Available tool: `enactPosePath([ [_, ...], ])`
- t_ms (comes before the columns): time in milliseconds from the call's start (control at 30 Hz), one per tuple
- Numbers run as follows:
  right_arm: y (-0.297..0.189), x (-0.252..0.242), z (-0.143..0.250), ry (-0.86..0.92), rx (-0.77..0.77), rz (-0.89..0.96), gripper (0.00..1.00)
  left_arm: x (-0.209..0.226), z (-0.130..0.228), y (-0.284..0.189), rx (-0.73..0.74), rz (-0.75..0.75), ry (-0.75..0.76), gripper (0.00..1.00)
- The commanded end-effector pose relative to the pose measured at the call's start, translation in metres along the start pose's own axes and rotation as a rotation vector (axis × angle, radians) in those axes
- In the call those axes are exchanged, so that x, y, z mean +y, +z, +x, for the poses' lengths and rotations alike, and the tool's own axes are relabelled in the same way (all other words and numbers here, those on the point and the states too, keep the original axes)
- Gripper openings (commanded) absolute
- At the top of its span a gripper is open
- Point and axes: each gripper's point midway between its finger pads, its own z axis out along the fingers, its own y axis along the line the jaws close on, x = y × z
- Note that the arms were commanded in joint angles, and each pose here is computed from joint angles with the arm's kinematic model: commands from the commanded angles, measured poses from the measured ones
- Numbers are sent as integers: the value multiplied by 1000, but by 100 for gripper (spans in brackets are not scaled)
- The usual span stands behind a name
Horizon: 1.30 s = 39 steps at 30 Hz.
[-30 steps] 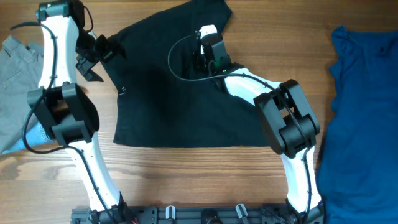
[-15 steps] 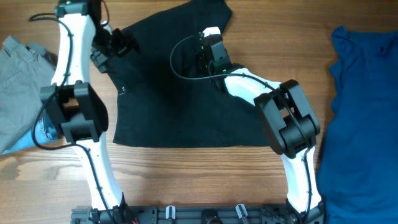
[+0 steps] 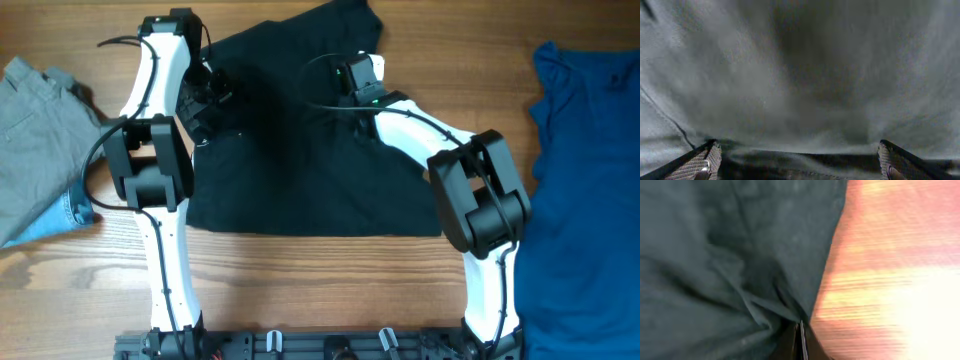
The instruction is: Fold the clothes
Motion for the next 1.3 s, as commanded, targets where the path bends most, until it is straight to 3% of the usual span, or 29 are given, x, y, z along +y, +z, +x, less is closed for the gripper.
enactPosePath([
  [0, -5, -50, -4, 76, 44, 125, 34, 6, 3, 21, 44, -24, -17, 100],
  [100, -6, -74, 5, 80, 108, 172, 40, 6, 3, 21, 44, -24, -17, 100],
  [167, -11, -90, 8, 93, 139, 202, 52, 6, 3, 21, 44, -23, -18, 100],
  [267, -21, -98, -2, 59, 145, 176, 56, 6, 3, 21, 44, -23, -18, 100],
  [533, -88, -66, -89, 43, -114, -45, 58, 6, 4, 21, 47, -25, -18, 100],
  [667, -98, -40, -107, 12, -177, -187, 60, 6, 4, 21, 47, -25, -19, 100],
  [767, -93, -51, -82, 11, -75, -140, 58, 6, 3, 20, 44, -23, -1, 100],
  [933, -106, -88, -53, 9, 46, 20, 68, 12, -7, -14, -41, -24, 3, 100],
  [967, -112, -93, -49, 12, 65, 32, 72, 14, -8, -25, -67, -30, 3, 100],
  [1033, -124, -103, -41, 24, 107, 45, 100, 17, -7, -45, -109, -43, 4, 100],
  [1267, -155, -121, 0, 149, 352, -100, 100, 32, 19, -99, -160, -119, -26, 100],
])
